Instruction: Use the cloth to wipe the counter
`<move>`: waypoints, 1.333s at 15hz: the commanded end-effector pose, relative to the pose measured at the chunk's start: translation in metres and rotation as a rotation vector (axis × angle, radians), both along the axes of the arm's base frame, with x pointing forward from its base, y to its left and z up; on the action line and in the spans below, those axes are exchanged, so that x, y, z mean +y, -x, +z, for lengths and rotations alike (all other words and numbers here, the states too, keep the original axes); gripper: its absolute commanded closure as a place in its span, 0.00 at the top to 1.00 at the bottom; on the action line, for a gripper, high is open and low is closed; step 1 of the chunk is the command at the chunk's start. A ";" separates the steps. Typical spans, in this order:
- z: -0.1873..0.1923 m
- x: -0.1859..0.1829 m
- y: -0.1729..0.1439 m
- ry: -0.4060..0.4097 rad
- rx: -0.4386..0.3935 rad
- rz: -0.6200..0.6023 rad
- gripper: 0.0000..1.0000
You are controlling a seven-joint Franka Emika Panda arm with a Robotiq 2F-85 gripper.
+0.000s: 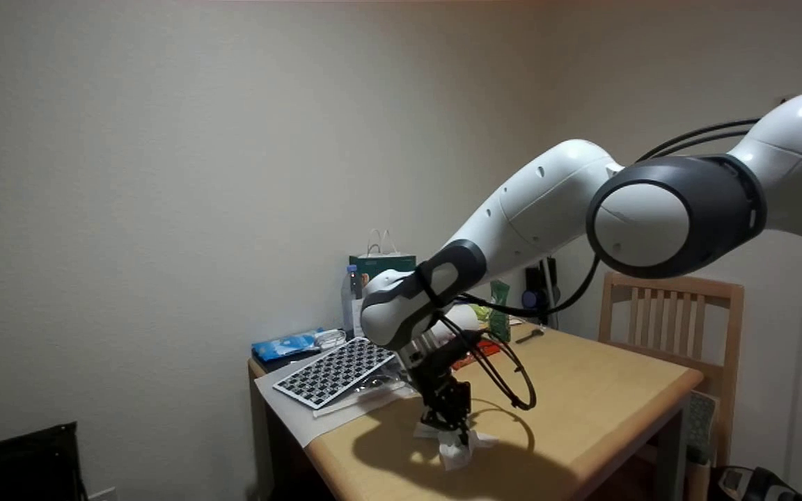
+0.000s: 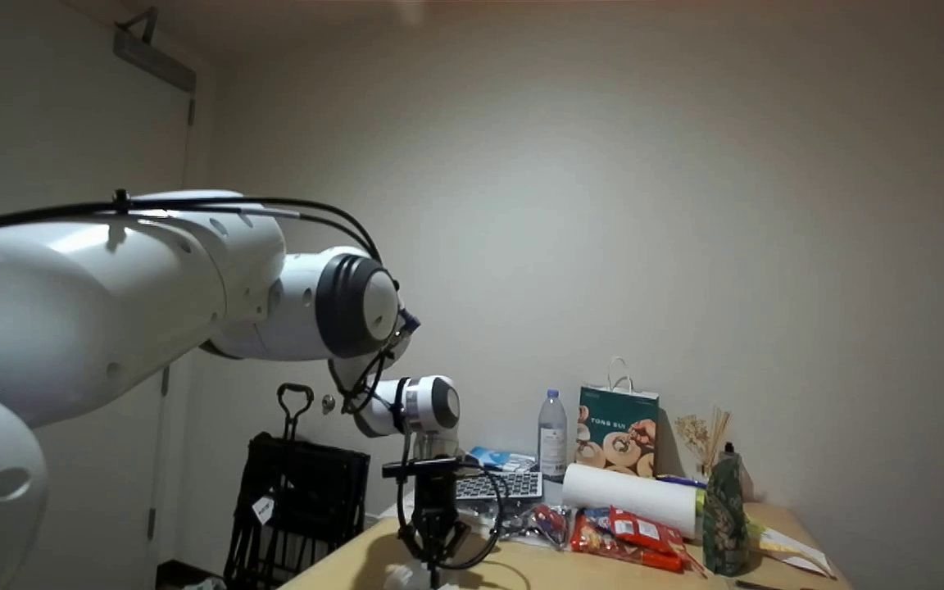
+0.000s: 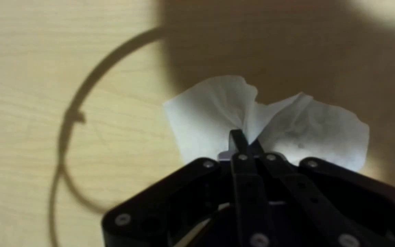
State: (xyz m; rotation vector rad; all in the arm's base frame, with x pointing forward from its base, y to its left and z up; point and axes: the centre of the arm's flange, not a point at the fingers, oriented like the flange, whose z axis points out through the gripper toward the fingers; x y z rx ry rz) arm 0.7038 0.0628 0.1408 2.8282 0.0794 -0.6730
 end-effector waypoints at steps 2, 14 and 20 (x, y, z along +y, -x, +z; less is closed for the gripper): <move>0.000 -0.047 0.004 0.020 -0.024 -0.102 0.01; -0.016 -0.184 0.046 0.027 -0.015 -0.486 0.00; -0.005 -0.171 0.043 -0.095 0.033 -0.426 0.00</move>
